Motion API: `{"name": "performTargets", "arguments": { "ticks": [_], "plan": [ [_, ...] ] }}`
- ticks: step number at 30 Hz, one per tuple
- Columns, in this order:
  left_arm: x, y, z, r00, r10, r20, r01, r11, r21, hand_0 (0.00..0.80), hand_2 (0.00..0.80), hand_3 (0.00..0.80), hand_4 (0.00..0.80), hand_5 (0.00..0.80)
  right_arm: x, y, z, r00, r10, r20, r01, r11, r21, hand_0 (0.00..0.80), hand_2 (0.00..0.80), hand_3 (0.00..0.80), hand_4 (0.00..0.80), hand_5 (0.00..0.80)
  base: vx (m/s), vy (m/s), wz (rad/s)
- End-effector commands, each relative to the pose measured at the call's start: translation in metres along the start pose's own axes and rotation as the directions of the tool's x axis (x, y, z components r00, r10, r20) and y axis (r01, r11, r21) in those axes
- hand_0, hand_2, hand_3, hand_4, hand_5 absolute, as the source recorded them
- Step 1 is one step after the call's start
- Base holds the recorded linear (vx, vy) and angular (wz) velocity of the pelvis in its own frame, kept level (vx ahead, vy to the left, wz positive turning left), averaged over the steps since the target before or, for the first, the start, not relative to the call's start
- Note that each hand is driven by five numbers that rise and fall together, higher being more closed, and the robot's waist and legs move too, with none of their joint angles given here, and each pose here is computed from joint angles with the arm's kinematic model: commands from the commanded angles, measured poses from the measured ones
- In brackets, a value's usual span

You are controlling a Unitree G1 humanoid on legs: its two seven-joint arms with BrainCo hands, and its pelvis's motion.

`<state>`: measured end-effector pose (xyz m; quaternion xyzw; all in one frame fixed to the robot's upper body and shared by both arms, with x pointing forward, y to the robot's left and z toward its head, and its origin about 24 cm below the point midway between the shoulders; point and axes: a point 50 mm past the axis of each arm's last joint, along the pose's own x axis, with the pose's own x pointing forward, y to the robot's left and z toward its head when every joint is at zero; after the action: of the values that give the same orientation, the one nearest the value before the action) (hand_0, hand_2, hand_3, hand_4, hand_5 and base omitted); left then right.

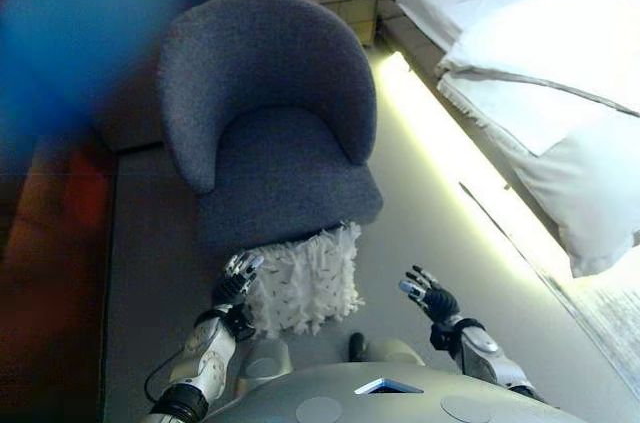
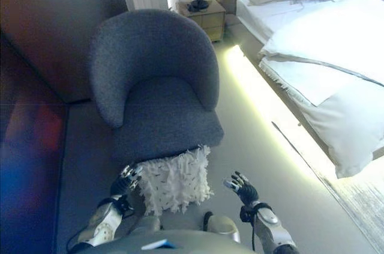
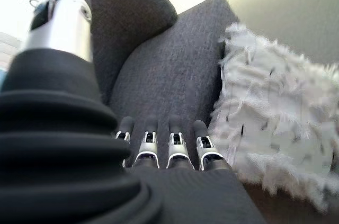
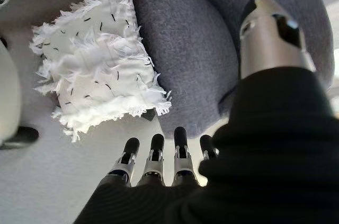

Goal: Pick up the cushion and take it to the sofa

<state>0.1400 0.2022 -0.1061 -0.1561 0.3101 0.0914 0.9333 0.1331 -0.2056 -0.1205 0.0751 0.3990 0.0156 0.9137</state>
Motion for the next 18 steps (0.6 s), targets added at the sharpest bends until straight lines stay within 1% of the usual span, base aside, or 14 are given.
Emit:
{"name": "performTargets", "arguments": {
  "ticks": [1,6,8,11,13,15,16,18],
  "plan": [
    [0.003,0.000,0.030,0.988,-0.017,0.154,0.003,0.995,0.095,0.000,0.000,0.000,0.000,0.000,0.010,0.003,0.035,0.992,0.017,0.127,-0.008,0.997,-0.071,0.000,0.000,0.000,0.000,0.000,0.033,0.181,0.07],
    [0.014,0.004,0.031,0.991,0.005,0.136,-0.037,0.971,0.237,0.000,0.000,0.000,0.000,0.000,0.015,-0.005,0.040,0.987,-0.062,0.149,0.074,0.994,-0.081,0.000,0.000,0.000,0.000,0.000,0.078,0.201,0.18],
    [0.018,0.005,0.034,0.990,0.013,0.138,-0.047,0.969,0.244,0.000,0.000,0.000,0.000,0.000,0.015,-0.003,0.043,0.983,-0.081,0.162,0.100,0.989,-0.108,0.000,0.000,0.000,0.000,0.000,0.027,0.198,-0.10],
    [0.031,-0.001,0.051,0.983,0.005,0.181,-0.055,0.961,0.271,0.000,0.000,0.000,0.000,0.000,0.020,-0.004,0.057,0.974,-0.091,0.209,0.121,0.983,-0.136,0.000,0.000,0.000,0.000,0.000,-0.154,0.155,-0.10],
    [0.041,-0.009,0.066,0.978,-0.012,0.210,-0.051,0.955,0.291,0.000,0.000,0.000,0.000,0.000,0.026,-0.003,0.073,0.961,-0.112,0.254,0.161,0.970,-0.181,0.000,0.000,0.000,0.000,0.000,-0.184,0.088,-0.04],
    [0.051,-0.020,0.085,0.968,-0.038,0.247,-0.046,0.945,0.324,0.000,0.000,0.000,0.000,0.000,0.032,-0.001,0.093,0.945,-0.132,0.300,0.201,0.956,-0.213,0.000,0.000,0.000,0.000,0.000,-0.267,-0.070,0.27],
    [0.061,-0.035,0.110,0.948,-0.078,0.307,-0.040,0.932,0.360,0.000,0.000,0.000,0.000,0.000,0.040,0.005,0.127,0.920,-0.136,0.369,0.228,0.949,-0.218,0.000,0.000,0.000,0.000,0.000,-0.389,-0.201,0.33],
    [0.067,-0.048,0.135,0.923,-0.098,0.373,-0.062,0.917,0.395,0.000,0.000,0.000,0.000,0.000,0.046,0.014,0.160,0.893,-0.129,0.432,0.247,0.941,-0.230,0.000,0.000,0.000,0.000,0.000,-0.337,-0.222,0.21]
  ]
}}
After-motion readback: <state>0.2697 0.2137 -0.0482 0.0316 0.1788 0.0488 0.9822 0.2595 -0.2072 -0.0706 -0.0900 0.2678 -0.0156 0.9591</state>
